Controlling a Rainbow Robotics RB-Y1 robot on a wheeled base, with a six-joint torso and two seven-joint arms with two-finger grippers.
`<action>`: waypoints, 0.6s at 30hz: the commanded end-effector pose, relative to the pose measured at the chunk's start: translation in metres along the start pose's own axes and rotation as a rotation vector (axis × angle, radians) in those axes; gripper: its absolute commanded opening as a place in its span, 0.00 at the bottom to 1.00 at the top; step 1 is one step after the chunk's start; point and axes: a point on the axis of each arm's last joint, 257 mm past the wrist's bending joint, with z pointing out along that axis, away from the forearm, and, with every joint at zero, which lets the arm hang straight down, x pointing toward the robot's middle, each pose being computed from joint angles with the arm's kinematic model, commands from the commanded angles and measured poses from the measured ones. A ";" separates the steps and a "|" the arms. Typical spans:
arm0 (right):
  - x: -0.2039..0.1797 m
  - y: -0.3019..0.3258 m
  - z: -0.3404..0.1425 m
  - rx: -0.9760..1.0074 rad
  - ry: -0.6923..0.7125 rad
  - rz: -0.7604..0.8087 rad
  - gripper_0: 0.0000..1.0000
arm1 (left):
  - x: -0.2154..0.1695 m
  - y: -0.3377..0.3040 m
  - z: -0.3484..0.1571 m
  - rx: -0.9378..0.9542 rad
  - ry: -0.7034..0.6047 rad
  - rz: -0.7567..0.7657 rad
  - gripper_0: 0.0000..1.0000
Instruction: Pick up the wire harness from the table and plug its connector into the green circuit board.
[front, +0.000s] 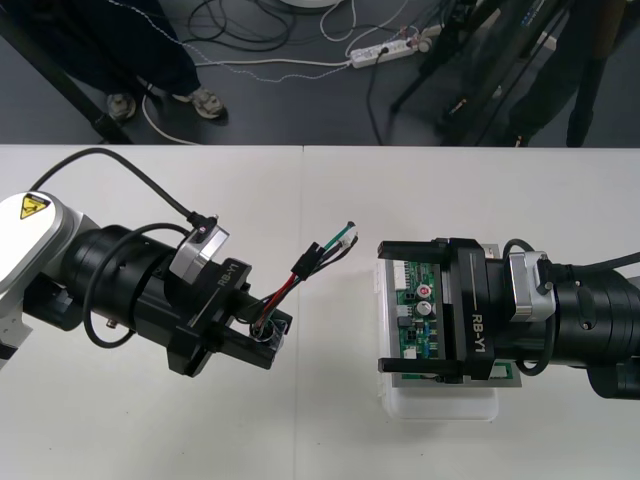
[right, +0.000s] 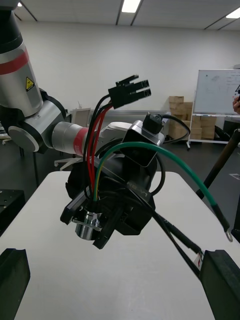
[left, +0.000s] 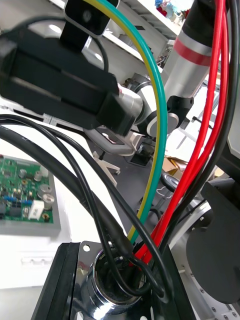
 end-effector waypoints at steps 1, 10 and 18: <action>-0.009 0.002 -0.005 -0.002 0.000 -0.013 1.00 | 0.028 -0.014 -0.003 0.035 0.075 -0.114 0.00; -0.009 0.002 -0.005 -0.002 0.000 -0.013 1.00 | 0.049 -0.020 0.004 0.054 0.133 -0.180 0.00; -0.009 0.002 -0.005 -0.002 0.000 -0.013 1.00 | 0.062 -0.031 0.011 0.086 0.154 -0.250 0.00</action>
